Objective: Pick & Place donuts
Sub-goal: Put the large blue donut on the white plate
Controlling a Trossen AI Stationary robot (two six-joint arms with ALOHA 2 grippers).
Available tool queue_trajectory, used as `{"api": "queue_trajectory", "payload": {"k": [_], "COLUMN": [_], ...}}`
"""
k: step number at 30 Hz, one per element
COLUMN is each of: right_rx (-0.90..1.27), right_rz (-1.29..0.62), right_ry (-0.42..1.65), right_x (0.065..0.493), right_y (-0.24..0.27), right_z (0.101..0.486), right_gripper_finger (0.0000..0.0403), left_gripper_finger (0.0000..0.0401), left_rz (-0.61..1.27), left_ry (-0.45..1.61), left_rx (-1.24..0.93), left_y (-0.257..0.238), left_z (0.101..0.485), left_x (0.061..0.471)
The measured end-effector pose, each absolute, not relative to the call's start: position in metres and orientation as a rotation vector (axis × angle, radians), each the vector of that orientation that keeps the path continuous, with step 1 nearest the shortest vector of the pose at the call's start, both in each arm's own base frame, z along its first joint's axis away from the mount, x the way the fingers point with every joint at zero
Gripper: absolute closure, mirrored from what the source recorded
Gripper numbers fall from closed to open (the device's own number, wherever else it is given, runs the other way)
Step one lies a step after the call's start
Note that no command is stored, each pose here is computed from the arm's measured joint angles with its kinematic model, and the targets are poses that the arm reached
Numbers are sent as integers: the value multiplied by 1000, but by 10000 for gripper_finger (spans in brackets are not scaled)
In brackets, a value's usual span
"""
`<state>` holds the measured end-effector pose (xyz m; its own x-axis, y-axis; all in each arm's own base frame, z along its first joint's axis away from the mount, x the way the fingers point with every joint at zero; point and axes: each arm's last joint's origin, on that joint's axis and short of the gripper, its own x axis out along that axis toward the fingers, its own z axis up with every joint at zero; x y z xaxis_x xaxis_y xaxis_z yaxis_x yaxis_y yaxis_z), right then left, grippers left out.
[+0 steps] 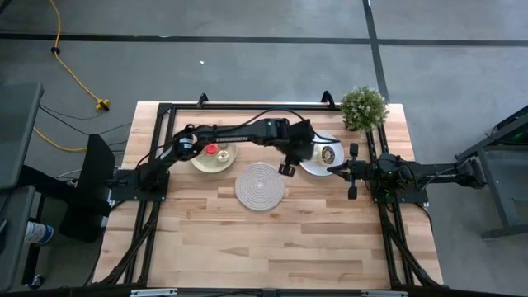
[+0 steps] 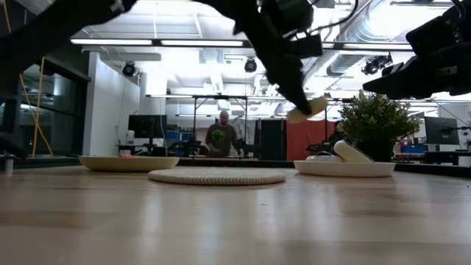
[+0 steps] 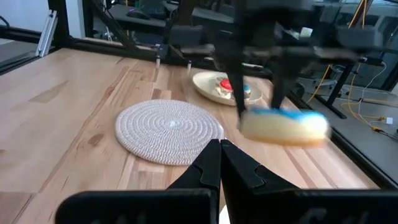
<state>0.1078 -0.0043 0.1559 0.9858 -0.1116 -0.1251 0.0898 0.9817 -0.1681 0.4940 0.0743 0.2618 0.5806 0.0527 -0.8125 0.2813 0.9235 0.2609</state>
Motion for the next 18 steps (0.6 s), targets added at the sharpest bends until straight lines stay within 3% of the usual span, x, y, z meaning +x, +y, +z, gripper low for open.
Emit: {"api": "queue_trajectory", "payload": {"k": [18], "right_rx": [-163], "right_rz": [-102], "right_ry": [143], "right_x": [108], "right_y": [-4], "right_z": [155], "right_gripper_finger": [402], "left_gripper_finger": [291], "left_rz": [-26], "left_ry": [916], "left_rx": [202], "left_y": [97], "left_z": [192], "left_x": [532]}}
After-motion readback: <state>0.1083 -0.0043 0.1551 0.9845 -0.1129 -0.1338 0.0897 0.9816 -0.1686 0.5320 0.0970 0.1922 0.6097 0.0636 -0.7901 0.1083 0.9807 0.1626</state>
